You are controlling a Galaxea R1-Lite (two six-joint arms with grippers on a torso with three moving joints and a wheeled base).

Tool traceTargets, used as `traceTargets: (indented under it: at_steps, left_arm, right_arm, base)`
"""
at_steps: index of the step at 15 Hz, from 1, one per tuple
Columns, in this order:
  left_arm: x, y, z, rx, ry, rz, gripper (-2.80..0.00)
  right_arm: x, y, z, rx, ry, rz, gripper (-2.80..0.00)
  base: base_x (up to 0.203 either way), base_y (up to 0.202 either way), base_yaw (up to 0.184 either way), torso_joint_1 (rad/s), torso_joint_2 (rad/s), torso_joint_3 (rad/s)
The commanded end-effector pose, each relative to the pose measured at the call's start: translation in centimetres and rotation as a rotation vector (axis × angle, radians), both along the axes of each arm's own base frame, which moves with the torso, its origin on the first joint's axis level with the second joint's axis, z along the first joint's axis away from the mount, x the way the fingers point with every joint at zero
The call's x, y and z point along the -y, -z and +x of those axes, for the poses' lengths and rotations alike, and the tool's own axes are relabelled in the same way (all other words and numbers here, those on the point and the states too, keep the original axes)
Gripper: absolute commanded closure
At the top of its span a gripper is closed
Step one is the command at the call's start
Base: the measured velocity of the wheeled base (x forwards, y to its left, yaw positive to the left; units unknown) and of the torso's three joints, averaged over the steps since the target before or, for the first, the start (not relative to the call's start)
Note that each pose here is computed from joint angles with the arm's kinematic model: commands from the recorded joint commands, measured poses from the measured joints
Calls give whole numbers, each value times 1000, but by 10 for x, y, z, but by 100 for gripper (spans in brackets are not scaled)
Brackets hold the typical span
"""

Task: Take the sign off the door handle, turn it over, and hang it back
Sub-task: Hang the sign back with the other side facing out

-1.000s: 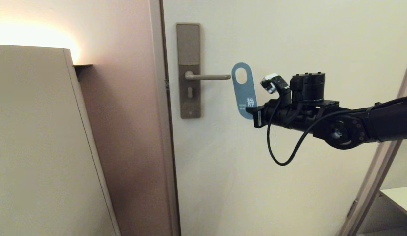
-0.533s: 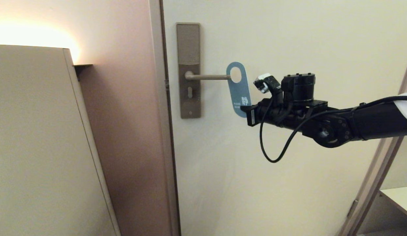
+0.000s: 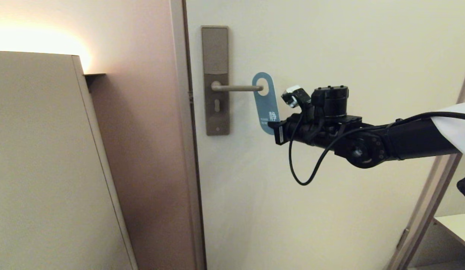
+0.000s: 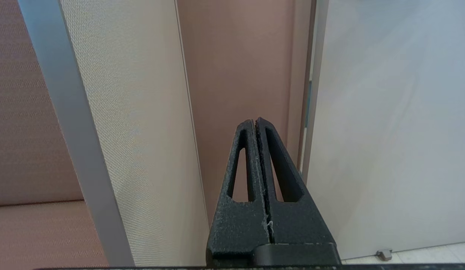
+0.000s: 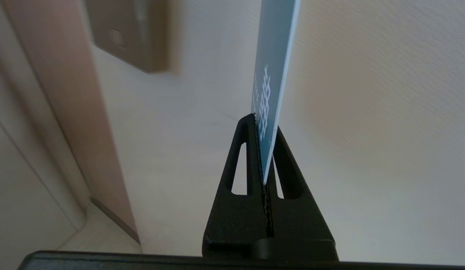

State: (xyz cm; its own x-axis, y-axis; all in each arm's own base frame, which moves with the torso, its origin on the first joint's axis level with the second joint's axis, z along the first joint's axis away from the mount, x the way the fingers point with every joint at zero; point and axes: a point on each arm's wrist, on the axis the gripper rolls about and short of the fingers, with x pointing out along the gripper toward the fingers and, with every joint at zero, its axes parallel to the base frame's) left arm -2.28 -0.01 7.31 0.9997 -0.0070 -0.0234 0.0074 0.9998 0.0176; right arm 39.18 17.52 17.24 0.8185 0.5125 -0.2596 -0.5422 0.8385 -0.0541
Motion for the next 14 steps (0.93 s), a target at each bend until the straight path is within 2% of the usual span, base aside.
traceTargets:
  at_steps: [1, 14]
  left_arm:
    - [0, 0, 0, 0, 0, 1, 0]
    - [0, 0, 0, 0, 1, 1, 0]
  right_arm:
    - [-8, -1, 0, 10, -19, 4, 0]
    - [-58, 3, -17, 15, -137, 7, 0]
  base:
    - [0, 0, 0, 0, 0, 0]
    - [0, 0, 0, 0, 0, 0]
